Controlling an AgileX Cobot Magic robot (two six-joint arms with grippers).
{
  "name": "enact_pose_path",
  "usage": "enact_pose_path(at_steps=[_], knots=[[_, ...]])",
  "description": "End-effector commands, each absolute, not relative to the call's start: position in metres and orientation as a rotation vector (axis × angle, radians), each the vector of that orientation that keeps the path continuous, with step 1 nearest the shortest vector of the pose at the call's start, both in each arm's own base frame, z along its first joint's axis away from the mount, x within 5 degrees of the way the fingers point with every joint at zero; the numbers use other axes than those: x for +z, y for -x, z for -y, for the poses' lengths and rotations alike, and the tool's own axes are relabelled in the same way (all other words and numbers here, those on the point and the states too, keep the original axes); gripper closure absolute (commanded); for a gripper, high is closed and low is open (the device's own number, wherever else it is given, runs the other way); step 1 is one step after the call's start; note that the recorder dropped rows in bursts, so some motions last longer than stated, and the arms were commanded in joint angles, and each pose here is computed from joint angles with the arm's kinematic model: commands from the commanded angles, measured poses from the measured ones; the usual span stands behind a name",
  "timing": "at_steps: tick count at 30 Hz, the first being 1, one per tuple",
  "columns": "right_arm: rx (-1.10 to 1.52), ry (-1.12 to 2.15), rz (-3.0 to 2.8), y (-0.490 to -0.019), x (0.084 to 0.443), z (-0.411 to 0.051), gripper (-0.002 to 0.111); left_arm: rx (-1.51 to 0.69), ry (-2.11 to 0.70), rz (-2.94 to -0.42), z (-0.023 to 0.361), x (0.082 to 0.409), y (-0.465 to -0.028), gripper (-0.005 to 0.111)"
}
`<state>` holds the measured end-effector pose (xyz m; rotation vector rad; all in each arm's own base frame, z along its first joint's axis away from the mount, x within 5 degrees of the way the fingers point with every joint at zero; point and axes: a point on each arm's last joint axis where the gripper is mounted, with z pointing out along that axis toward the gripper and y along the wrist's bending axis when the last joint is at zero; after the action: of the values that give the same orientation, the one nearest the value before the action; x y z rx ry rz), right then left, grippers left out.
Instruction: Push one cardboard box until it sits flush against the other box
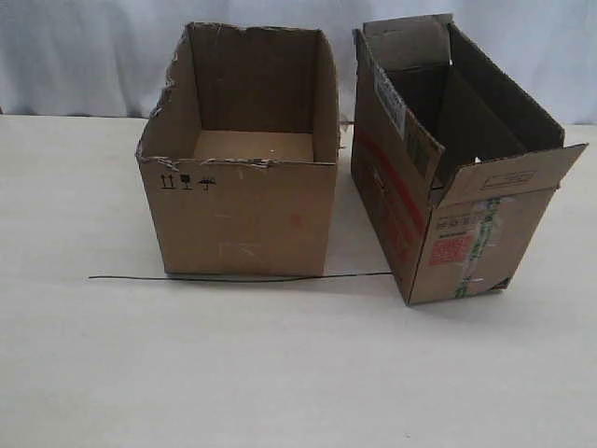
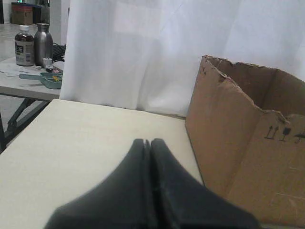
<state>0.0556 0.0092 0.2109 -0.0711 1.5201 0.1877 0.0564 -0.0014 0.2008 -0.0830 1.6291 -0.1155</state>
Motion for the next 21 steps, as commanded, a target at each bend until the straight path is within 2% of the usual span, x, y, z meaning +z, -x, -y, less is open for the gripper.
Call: enact_pose_path(at_steps=[1, 11, 12, 16, 21], knots=[[0.186, 0.072, -1.516, -0.056, 0.21, -0.009, 0.103, -0.125, 0.09, -1.626, 0.002, 0.2, -0.056, 0.107], [0.187, 0.071, -1.505, -0.056, 0.211, -0.009, 0.103, -0.125, 0.09, -1.626, 0.002, 0.2, -0.056, 0.107], [0.22, 0.04, -1.487, -0.055, 0.213, -0.009, 0.103, -0.125, 0.09, -1.626, 0.002, 0.2, -0.056, 0.107], [0.671, -0.42, -1.36, -0.055, 0.222, -0.004, 0.103, -0.125, 0.09, -1.626, 0.002, 0.2, -0.056, 0.107], [0.817, -0.621, -1.249, -0.055, 0.225, 0.003, 0.103, -0.125, 0.09, -1.626, 0.002, 0.2, -0.056, 0.107]])
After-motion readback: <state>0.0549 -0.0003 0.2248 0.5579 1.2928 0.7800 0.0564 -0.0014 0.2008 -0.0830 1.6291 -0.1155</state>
